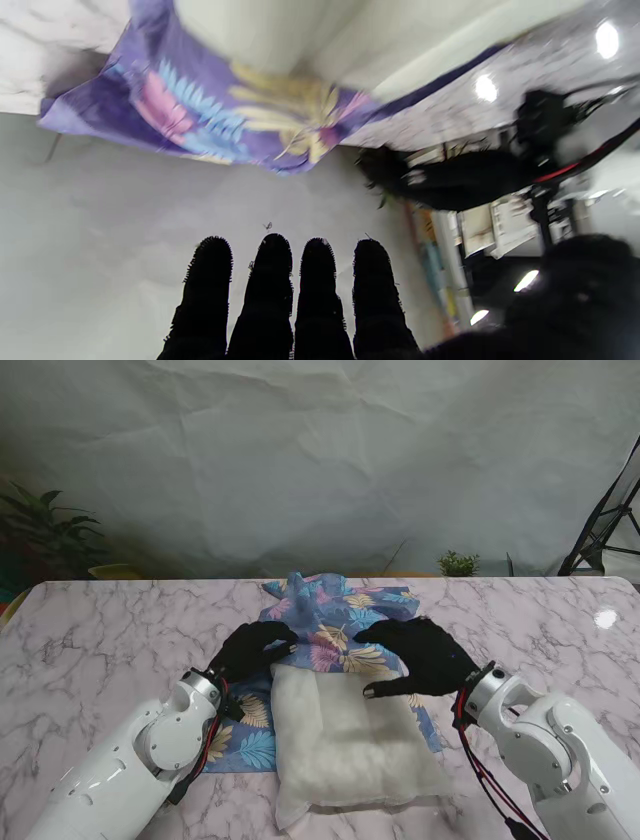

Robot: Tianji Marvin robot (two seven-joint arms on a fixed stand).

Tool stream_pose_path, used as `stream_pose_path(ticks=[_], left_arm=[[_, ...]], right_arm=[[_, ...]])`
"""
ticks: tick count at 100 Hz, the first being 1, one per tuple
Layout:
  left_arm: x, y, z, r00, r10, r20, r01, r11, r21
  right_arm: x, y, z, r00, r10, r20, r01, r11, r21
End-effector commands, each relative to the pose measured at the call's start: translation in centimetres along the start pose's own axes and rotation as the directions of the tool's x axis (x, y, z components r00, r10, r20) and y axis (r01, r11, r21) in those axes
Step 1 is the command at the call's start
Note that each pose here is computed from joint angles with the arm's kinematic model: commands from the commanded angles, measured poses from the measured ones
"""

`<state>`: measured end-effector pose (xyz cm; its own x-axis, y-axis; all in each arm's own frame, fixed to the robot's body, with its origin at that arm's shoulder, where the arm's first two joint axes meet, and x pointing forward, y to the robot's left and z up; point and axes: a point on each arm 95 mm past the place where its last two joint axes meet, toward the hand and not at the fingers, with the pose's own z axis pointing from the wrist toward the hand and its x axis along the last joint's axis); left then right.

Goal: Put a pillowcase on a pillow

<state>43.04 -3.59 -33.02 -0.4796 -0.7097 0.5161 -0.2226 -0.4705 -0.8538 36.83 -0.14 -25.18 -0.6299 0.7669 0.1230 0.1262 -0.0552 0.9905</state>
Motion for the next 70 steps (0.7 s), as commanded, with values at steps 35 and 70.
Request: stream_pose_path(ticks=[35, 70], left_arm=[[-2.2, 0.1, 0.4, 0.99, 0.078, 0.115, -0.046, 0.966, -0.256], [-1.8, 1.4, -0.1, 0.982, -0.024, 0.187, 0.074, 0.961, -0.268]], right_arm=[[2.5, -6.6, -0.5, 0.996, -0.022, -0.081, 0.039, 0.976, 0.215], [-0.7, -10.6, 2.7, 0.997, -0.014, -0.072, 0.039, 0.936, 0.351]])
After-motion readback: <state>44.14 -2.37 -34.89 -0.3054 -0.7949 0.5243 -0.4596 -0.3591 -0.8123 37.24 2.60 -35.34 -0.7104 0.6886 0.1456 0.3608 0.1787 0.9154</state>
